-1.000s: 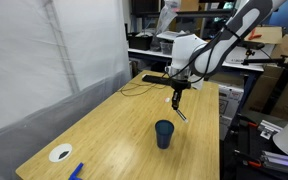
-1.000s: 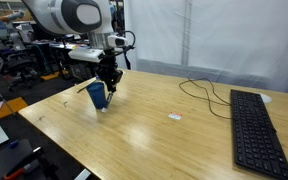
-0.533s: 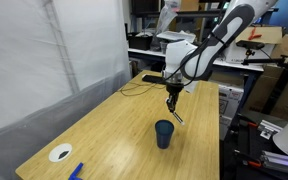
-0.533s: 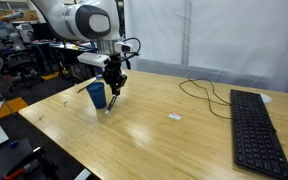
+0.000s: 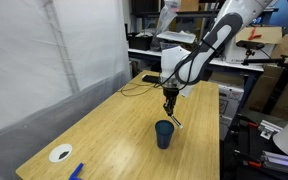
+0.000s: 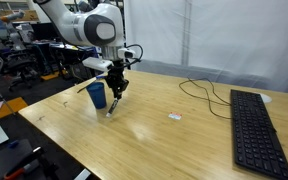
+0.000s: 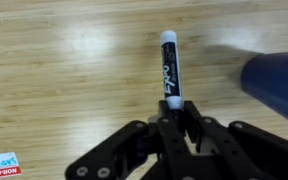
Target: Remove the marker from the blue cup
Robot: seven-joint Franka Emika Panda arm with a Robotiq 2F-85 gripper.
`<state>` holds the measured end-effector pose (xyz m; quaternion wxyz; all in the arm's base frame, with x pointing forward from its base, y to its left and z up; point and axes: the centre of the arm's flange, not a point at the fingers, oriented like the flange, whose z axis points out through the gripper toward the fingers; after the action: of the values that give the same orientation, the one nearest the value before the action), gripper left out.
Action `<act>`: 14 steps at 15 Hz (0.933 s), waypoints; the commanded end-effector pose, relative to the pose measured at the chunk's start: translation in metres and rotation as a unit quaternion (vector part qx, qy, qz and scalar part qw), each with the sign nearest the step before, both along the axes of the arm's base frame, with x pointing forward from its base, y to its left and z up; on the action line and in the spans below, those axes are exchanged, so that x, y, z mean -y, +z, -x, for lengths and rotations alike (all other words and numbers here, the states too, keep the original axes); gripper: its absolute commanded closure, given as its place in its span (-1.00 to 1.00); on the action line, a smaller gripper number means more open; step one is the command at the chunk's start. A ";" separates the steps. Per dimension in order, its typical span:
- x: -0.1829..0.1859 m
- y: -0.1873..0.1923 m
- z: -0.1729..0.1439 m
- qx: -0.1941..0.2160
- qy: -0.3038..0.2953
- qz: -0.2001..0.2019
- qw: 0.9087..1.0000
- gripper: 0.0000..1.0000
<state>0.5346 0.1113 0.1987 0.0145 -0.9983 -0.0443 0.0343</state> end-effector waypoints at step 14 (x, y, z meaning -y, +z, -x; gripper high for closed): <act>-0.036 0.056 -0.005 0.066 0.000 -0.013 0.998 -1.00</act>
<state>0.5512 0.1469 0.2349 0.0212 -0.9982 -0.0555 -0.0047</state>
